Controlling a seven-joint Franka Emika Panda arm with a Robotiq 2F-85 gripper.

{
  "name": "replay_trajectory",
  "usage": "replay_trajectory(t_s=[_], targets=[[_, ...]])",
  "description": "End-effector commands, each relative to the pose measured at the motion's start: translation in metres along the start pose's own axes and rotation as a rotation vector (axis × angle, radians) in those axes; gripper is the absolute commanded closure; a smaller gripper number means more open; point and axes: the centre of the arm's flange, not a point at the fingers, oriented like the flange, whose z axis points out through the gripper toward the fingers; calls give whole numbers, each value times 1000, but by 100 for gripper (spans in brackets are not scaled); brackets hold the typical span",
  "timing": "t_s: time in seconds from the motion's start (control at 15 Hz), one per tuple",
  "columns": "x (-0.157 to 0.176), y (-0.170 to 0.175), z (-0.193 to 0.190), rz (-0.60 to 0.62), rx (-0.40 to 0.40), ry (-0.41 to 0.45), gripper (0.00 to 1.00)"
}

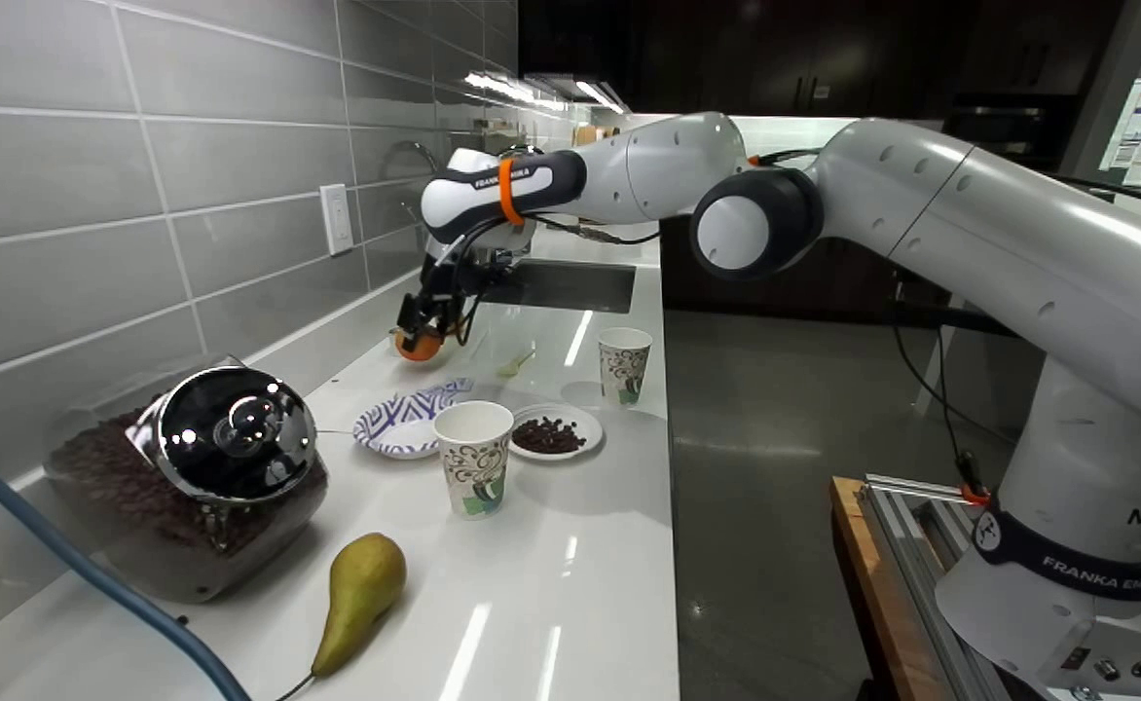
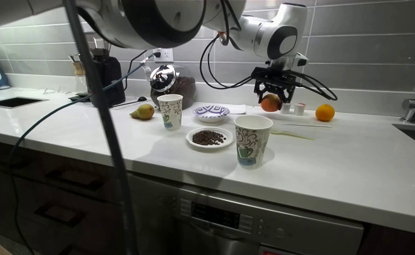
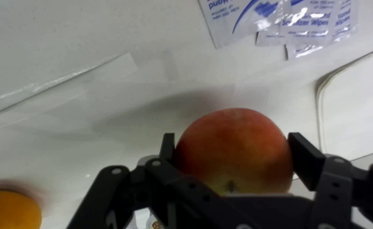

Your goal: Remove the fruit from the plate

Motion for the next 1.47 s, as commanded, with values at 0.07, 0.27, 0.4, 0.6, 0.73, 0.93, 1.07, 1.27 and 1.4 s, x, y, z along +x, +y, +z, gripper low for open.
replay_trajectory(t_s=[0.07,0.27,0.4,0.6,0.73,0.93,1.07,1.27,1.4], targets=[[10,2,3,41,-3,-28,38],[11,4,7,65,-2,-42,38],[11,6,9,80,-8,-50,38],[12,10,11,111,-21,-62,38],[11,12,12,126,-29,-67,38],[5,13,9,129,-31,-63,2],[-7,10,4,114,-26,-67,0],[-27,12,1,103,-27,-92,0],[-38,15,3,92,-31,-107,0]])
